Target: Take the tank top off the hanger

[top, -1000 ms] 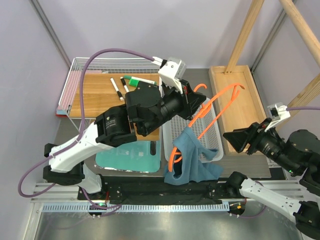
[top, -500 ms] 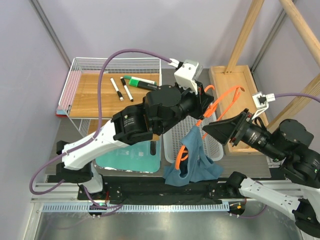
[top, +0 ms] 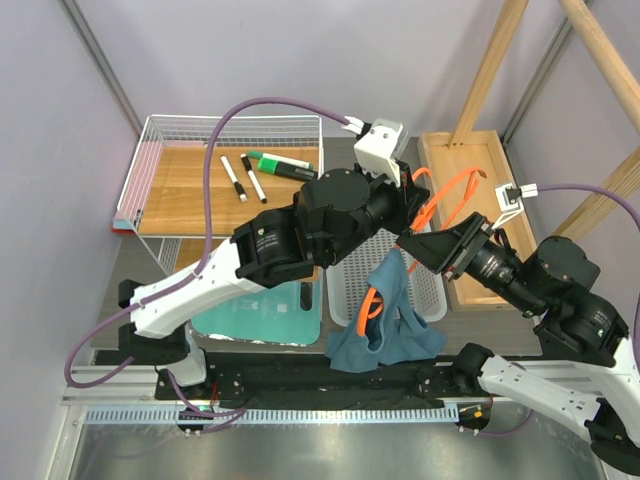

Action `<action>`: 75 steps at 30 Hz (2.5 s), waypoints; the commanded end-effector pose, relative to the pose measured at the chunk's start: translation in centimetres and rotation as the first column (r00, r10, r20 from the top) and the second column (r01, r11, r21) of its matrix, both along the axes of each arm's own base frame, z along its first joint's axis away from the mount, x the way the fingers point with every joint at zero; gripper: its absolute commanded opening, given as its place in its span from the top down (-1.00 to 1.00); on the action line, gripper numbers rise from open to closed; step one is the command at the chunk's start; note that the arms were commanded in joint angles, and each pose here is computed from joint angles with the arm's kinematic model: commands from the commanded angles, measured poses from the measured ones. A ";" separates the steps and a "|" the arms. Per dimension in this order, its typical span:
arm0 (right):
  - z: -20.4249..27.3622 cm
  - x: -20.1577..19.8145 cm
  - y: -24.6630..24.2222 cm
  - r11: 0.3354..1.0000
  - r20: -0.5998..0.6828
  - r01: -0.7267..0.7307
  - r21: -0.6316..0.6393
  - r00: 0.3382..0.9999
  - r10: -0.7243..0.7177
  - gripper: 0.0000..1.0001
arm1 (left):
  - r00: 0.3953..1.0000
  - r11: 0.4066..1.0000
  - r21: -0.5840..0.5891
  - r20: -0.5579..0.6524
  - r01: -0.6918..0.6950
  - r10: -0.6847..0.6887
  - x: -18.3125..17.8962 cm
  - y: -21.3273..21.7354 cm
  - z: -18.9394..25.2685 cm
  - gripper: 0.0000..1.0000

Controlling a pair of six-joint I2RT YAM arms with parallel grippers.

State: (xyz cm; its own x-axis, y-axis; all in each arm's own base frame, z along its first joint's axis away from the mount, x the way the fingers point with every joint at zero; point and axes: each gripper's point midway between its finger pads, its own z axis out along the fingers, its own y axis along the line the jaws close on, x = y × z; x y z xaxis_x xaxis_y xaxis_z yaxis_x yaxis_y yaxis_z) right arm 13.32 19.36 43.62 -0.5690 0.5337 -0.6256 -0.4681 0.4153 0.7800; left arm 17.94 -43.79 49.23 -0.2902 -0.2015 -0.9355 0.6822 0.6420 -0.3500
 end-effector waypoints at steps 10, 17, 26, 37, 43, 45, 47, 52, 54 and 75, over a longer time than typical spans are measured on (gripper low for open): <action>0.9 2.0 -1.3 0.983 -0.035 0.142 0.120 0.990 -0.138 0.24 | 1.000 0.989 -0.145 0.026 0.020 -0.016 -0.5 0.6 4.3 0.99; 1.4 2.4 -1.0 0.972 -0.041 0.148 0.182 0.989 -0.143 0.66 | 0.998 0.984 -0.163 0.015 0.070 -0.068 -1.3 0.4 4.5 0.99; 3.2 1.8 -1.2 0.952 -0.027 0.122 0.279 0.992 -0.120 0.99 | 0.990 0.967 -0.213 0.016 0.142 -0.141 -2.8 1.1 5.8 0.64; 5.5 1.4 -3.0 0.893 -0.035 0.153 0.423 0.988 -0.152 0.99 | 0.984 0.959 -0.218 0.036 0.181 -0.177 -4.2 3.7 7.1 -0.09; 4.6 1.2 -3.3 0.899 -0.044 0.161 0.407 0.987 -0.156 0.99 | 0.946 0.904 -0.279 0.090 0.325 -0.313 -7.7 7.3 7.9 -0.82; 4.3 1.3 -3.3 0.900 -0.047 0.166 0.403 0.986 -0.161 0.99 | 0.934 0.871 -0.337 0.123 0.357 -0.335 -8.9 10.0 9.7 -0.89; 4.4 1.4 -3.5 0.898 -0.048 0.173 0.404 0.985 -0.168 0.99 | 0.921 0.853 -0.348 0.149 0.390 -0.361 -10.0 12.0 10.6 -0.91; 6.2 1.6 -4.0 0.884 -0.031 0.191 0.426 0.980 -0.197 0.99 | 0.886 0.850 -0.253 0.122 0.463 -0.447 -11.7 12.6 7.9 -0.78; 7.3 1.7 -3.8 0.880 -0.023 0.182 0.438 0.981 -0.192 0.99 | 0.862 0.842 -0.185 0.076 0.507 -0.502 -12.4 11.4 5.2 -0.74; 9.8 0.6 -6.2 0.840 -0.003 0.202 0.503 0.973 -0.232 0.99 | 0.957 0.947 0.142 -0.007 0.287 -0.289 -7.7 5.3 -3.0 0.21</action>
